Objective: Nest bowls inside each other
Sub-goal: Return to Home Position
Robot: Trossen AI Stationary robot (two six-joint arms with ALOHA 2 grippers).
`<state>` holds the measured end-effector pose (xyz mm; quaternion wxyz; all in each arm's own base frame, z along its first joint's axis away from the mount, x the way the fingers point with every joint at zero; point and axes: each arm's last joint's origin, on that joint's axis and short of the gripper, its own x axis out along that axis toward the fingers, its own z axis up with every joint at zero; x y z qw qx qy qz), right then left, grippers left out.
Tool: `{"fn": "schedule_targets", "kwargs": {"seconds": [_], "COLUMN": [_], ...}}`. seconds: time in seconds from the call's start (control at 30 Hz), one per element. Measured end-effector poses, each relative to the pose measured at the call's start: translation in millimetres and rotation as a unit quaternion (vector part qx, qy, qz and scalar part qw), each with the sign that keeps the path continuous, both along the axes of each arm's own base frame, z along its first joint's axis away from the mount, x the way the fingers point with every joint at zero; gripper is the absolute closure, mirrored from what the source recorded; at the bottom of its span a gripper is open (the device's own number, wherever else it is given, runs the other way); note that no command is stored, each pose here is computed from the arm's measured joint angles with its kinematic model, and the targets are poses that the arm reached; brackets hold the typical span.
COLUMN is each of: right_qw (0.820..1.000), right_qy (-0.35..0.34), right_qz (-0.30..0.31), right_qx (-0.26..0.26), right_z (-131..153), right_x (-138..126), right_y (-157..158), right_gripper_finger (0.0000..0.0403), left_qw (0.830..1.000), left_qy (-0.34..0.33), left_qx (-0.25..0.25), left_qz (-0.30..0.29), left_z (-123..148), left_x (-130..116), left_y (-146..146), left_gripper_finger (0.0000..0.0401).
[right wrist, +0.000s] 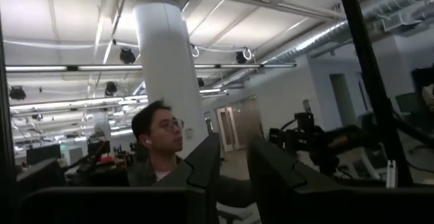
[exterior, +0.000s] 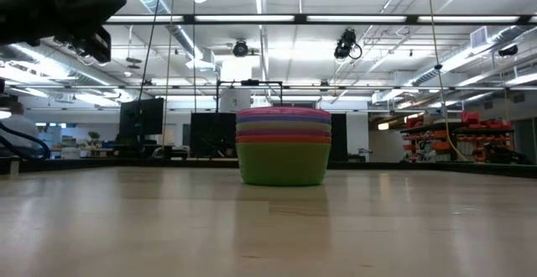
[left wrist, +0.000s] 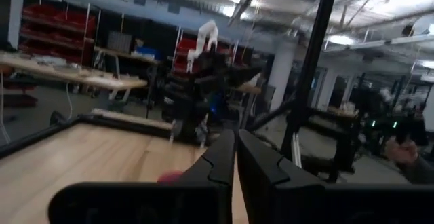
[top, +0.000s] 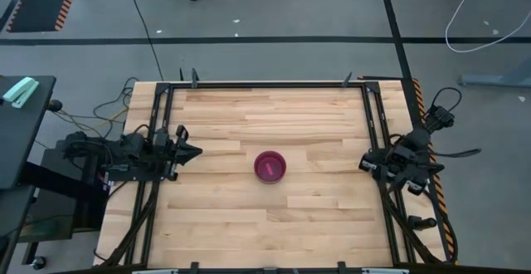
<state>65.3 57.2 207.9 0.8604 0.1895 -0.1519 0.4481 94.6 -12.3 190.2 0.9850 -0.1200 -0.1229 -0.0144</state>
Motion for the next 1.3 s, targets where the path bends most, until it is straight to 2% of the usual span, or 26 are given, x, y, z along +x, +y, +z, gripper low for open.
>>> {"fn": "schedule_targets", "kwargs": {"seconds": [0.37, 0.57, 0.9, 1.3], "right_qw": [0.998, 0.993, 0.965, 0.936], "right_qy": [-0.011, 0.03, 0.113, 0.076], "right_qz": [-0.043, -0.096, -0.191, -0.272], "right_qx": [-0.052, -0.068, -0.141, -0.212], "right_z": [-6.1, -12.9, -33.9, -36.5], "right_x": [4.0, 12.3, 24.4, 28.5], "right_y": [-0.2, -7.5, -21.8, -33.2], "right_gripper_finger": [0.0321, 0.0321, 0.0321, 0.0321], "left_qw": [0.998, 0.994, 0.992, 0.993], "left_qy": [0.045, 0.099, 0.114, 0.11], "left_qx": [0.034, 0.044, 0.048, 0.046], "left_qz": [0.005, 0.004, 0.002, 0.004], "left_z": [-8.8, -19.3, -22.3, -21.6], "left_x": [1.8, 2.9, 3.4, 3.5], "left_y": [-0.3, -0.5, -0.7, -0.6], "left_gripper_finger": [0.0365, 0.0371, 0.0378, 0.0367]}}
